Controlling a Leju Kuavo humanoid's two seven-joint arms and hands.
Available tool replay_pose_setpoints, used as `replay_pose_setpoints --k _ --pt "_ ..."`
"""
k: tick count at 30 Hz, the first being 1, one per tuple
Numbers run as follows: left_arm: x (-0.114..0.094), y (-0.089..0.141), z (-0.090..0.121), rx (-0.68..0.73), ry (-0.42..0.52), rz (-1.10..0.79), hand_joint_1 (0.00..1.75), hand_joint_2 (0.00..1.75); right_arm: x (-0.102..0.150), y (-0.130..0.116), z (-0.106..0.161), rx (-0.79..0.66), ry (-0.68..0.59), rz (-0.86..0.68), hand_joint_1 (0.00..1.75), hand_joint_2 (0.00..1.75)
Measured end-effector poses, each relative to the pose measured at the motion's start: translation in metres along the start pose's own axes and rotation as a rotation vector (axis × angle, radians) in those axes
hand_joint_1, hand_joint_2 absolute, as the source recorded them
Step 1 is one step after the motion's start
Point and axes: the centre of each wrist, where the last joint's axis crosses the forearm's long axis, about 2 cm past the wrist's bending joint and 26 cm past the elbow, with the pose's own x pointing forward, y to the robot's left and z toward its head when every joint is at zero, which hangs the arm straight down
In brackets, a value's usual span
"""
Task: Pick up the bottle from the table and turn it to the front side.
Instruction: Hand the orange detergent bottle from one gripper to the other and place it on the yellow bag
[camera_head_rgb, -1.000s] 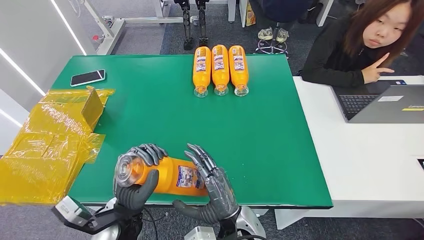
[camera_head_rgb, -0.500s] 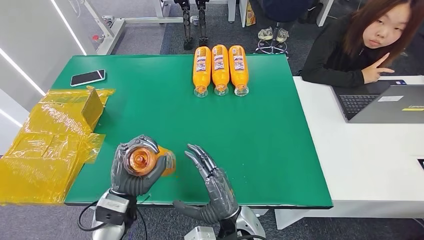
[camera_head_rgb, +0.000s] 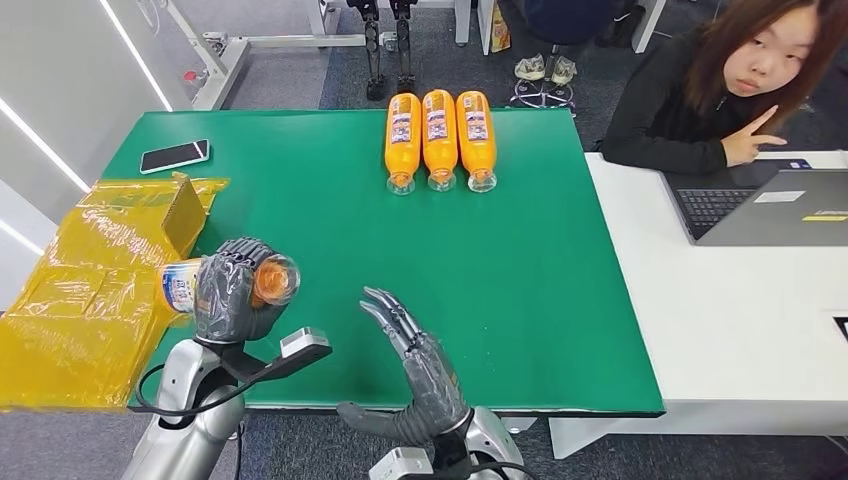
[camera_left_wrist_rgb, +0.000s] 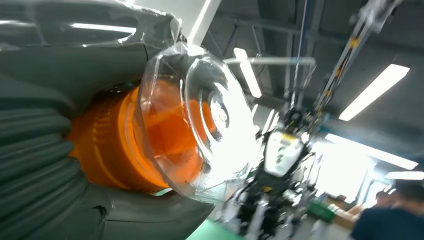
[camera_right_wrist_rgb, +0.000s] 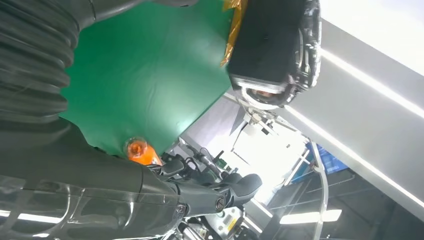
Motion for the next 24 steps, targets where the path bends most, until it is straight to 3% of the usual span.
replay_pose_setpoints --k 6,12,17,24 --pt "-0.047 -0.018 0.007 -0.107 0.08 -0.183 1.73 1.75 -0.003 0.004 0.005 -0.01 0.001 -0.018 0.0 1.75" --pt "-0.086 -0.021 0.011 -0.221 0.145 -0.262 1.66 1.75 -0.007 0.007 0.011 -0.014 0.021 -0.018 0.0 1.75" --pt "-0.107 -0.018 0.012 -0.324 0.206 -0.302 1.48 1.75 -0.012 0.007 0.015 -0.03 0.039 -0.022 0.0 1.75" --pt "-0.118 -0.021 0.024 -0.411 0.248 -0.314 1.48 1.75 -0.018 0.008 0.021 -0.03 0.053 -0.019 0.0 1.75"
